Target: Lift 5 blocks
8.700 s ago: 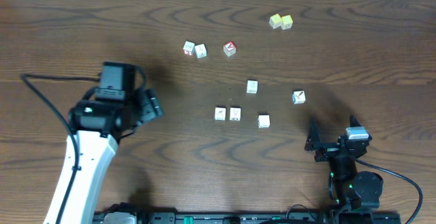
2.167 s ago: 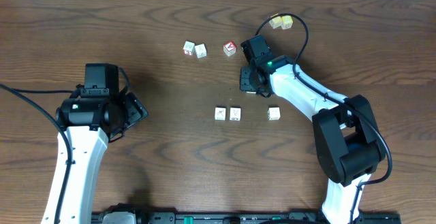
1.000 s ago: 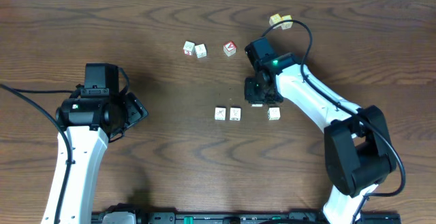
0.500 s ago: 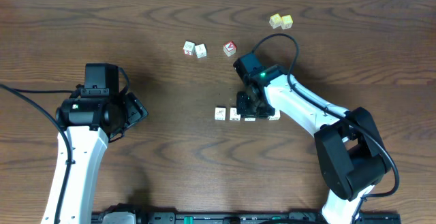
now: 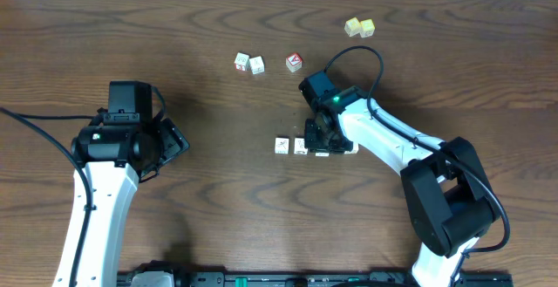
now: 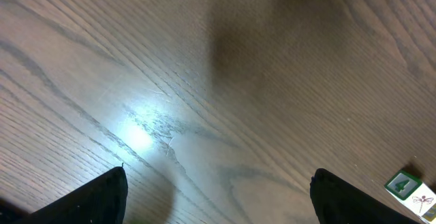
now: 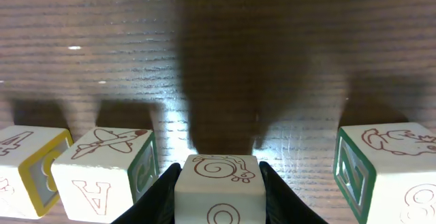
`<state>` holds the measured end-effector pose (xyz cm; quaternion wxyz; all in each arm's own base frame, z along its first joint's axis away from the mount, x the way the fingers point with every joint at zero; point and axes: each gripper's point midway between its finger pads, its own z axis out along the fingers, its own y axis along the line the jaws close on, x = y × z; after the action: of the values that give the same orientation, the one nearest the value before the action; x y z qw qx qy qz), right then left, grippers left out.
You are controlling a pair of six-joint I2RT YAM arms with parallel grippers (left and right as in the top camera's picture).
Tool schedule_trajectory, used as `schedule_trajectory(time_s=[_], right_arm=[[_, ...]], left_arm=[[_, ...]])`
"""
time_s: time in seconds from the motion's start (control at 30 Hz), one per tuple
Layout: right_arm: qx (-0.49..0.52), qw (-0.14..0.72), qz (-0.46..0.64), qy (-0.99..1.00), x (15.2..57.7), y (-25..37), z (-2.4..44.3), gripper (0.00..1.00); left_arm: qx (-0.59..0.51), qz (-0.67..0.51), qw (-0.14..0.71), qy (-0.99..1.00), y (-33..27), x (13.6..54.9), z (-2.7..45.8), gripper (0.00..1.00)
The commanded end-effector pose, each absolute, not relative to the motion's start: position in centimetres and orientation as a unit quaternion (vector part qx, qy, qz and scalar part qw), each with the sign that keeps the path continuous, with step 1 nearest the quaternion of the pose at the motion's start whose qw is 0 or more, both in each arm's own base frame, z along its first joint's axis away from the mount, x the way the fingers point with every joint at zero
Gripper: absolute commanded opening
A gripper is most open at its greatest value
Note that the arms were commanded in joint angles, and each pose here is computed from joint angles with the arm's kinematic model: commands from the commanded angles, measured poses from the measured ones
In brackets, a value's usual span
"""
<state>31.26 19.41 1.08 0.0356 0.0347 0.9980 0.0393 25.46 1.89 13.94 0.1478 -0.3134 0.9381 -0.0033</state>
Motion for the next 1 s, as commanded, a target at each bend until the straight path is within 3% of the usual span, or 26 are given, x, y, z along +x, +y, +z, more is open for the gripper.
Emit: schedule_trajectory(time_s=[0.0,0.47,0.7,0.97], right_arm=[[0.033,0.042,0.034,0.998,31.4,19.2,1.2,0.31],[0.018,0.046,0.03,0.998,31.5,19.0,1.2,0.43],[0.016,0.049,0.039,0.998,32.4,19.3,2.6,0.43],[-0.066,0.021,0.022,0.997,31.0,18.6,2.6,0.42]], left_arm=[[-0.317,0.002,0.145,0.937,2.2,25.3,13.8,0.86],[-0.317,0.002,0.145,0.937,2.2,25.3,13.8,0.86],[-0.317,0.002,0.146,0.937,2.2,25.3,13.8,0.86],[-0.317,0.002,0.145,0.937,2.2,25.3,13.8,0.86]])
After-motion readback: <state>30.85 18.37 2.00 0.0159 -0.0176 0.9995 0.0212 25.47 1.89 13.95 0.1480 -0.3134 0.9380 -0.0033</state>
